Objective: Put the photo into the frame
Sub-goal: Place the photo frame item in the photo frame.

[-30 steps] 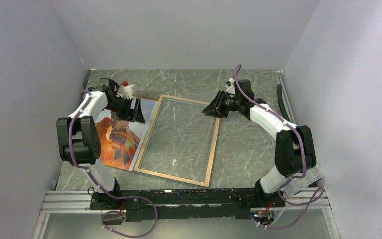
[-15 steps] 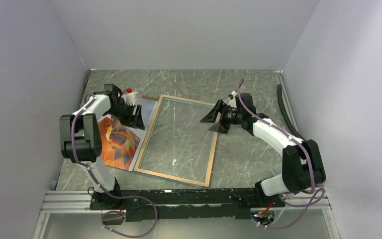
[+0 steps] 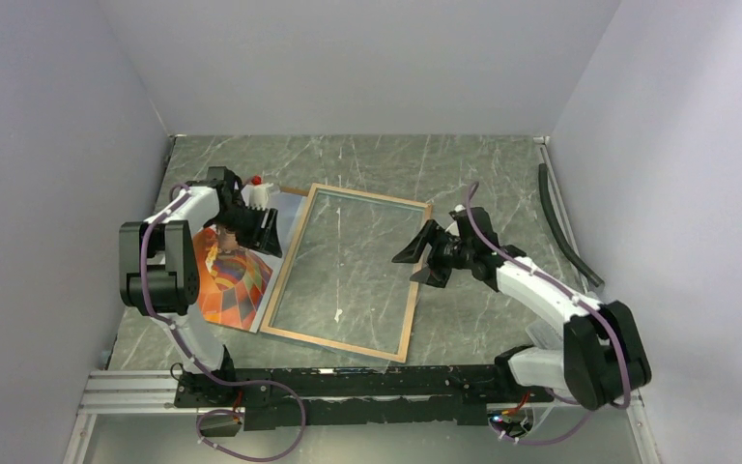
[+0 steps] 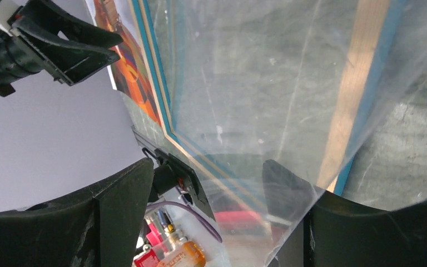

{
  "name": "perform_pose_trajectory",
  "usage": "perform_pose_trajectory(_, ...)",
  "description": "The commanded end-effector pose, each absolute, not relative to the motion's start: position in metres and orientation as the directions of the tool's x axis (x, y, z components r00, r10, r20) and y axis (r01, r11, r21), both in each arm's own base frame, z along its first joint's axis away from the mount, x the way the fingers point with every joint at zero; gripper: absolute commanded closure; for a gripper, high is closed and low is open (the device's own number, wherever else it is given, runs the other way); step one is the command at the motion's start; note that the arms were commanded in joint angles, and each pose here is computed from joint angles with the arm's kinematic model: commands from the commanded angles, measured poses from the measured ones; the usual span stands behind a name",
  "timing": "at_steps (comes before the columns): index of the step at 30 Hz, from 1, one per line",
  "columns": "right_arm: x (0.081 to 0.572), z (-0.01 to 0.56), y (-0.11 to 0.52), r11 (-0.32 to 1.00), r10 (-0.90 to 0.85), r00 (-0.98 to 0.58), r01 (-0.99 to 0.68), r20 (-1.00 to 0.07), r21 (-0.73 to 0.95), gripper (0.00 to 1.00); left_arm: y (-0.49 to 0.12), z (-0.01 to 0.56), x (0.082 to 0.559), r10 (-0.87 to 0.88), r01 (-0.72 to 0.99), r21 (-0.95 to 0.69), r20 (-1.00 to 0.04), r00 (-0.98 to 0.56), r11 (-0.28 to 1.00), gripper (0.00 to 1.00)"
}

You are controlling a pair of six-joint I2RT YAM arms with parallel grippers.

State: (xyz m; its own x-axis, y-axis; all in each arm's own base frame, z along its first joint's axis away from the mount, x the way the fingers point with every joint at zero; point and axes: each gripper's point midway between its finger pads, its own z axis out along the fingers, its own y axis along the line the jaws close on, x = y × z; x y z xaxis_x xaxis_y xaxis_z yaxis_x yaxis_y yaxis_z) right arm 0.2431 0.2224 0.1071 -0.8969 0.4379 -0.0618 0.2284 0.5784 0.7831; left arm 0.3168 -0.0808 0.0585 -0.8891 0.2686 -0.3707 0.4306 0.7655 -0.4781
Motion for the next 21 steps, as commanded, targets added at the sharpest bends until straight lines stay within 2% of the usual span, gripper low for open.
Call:
perform_pose_trajectory(1, 0.237, 0.118, 0.217, 0.577, 0.489, -0.868, 0.246, -0.088, 0.779, 0.24, -0.085, 0.059, 0.319, 0.287, 0.458, -0.464, -0.393, -0.873, 0.758, 0.45)
perform_pose_trajectory(11, 0.216, 0.108, 0.212, 0.581, 0.509, -0.859, 0.299, -0.051, 0.757, 0.22, -0.084, 0.057, 0.320, 0.283, 0.447, -0.463, -0.383, -0.880, 0.765, 0.47)
perform_pose_trajectory(21, 0.211, 0.112, 0.197, 0.549, 0.599, -0.798, 0.345, -0.070, 0.761, 0.23, -0.083, 0.057, 0.322, 0.276, 0.440, -0.459, -0.381, -0.882, 0.772, 0.49)
